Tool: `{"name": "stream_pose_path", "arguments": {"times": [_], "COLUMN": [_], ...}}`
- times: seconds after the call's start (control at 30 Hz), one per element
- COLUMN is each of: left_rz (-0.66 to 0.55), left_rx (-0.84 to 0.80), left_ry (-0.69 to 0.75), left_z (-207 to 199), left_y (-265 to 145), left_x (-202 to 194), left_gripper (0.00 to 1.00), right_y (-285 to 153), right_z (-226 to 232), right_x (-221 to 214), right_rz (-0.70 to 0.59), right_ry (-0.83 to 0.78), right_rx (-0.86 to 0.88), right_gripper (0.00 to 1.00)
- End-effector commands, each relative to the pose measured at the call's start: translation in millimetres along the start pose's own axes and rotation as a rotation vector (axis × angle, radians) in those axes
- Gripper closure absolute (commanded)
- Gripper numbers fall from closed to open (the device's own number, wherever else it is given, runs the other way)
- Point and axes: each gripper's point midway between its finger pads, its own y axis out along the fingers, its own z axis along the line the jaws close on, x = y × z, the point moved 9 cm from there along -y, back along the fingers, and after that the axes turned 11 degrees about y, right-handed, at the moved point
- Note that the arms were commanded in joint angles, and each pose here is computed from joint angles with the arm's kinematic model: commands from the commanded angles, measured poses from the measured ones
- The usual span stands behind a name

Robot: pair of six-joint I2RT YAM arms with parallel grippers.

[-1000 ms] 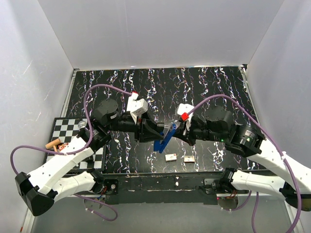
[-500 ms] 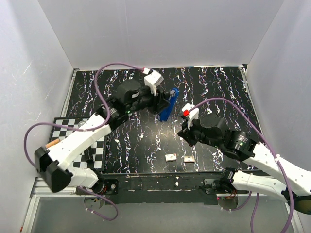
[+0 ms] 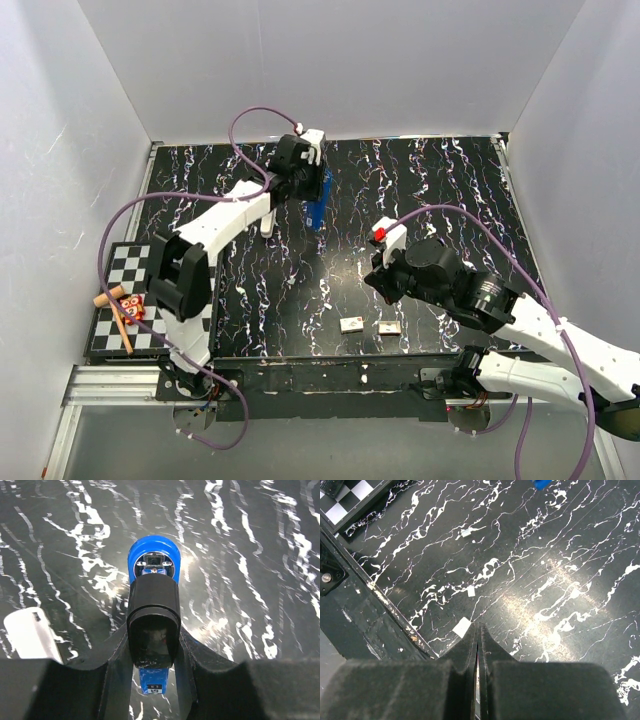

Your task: Unload the staples from the stapler

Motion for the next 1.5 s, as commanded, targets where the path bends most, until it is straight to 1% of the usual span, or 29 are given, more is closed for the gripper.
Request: {"name": "stream_pose_path", "arguments": {"times": [0.0, 0.03, 0.13, 0.33, 0.67, 0.7, 0.83, 0.9, 0.97, 1.17, 1.33, 1.47], "left_rz": [-0.055, -0.015, 0.028, 0.120, 0.202, 0.209, 0.223, 0.221, 0.222, 0.210, 0.183, 0.115], "left_rx": [0.108, 0.124, 0.166, 0.249, 0.280, 0.283, 0.286, 0.287, 0.290, 0.280, 0.276, 0.251], "left_ry": [-0.042, -0.045, -0.036, -0.005, -0.006, -0.006, -0.010, -0.011, -0.014, -0.006, -0.003, -0.012], "left_z": [26.3, 30.7, 40.5, 55.6, 66.2, 67.2, 71.0, 71.7, 73.3, 73.0, 72.5, 68.6], "left_y": [0.8, 10.4, 25.5, 58.4, 82.5, 83.9, 87.1, 86.9, 87.7, 88.2, 83.4, 67.4], "left_x": [38.2, 33.7, 33.3, 20.5, -2.7, -4.6, -11.5, -12.6, -13.6, -13.4, -8.6, 5.0], "left_gripper": [1.00, 1.00, 1.00, 1.00, 1.00, 0.98, 0.81, 0.77, 0.69, 0.54, 0.47, 0.45], "right_y": [4.4, 6.7, 10.2, 18.6, 25.3, 26.1, 27.8, 28.1, 28.3, 26.9, 23.7, 20.2], "right_z": [3.8, 3.6, 4.0, 4.9, 5.5, 5.5, 6.0, 6.2, 6.1, 6.2, 6.2, 6.1], "right_x": [3.9, 2.8, 1.5, 0.7, -1.7, -1.8, -2.8, -3.0, -3.6, -4.4, -4.7, -4.1], "right_rz": [-0.047, -0.042, -0.031, -0.024, -0.002, -0.001, 0.008, 0.010, 0.011, 0.018, 0.017, 0.015], "right_ry": [0.026, 0.025, 0.021, 0.018, 0.021, 0.024, 0.029, 0.032, 0.034, 0.042, 0.052, 0.055], "right_rx": [0.034, 0.033, 0.033, 0.038, 0.044, 0.042, 0.043, 0.044, 0.044, 0.043, 0.043, 0.042], "right_gripper": [0.99, 0.99, 0.99, 0.99, 0.99, 0.99, 0.99, 0.99, 0.99, 0.99, 0.99, 0.99]}}
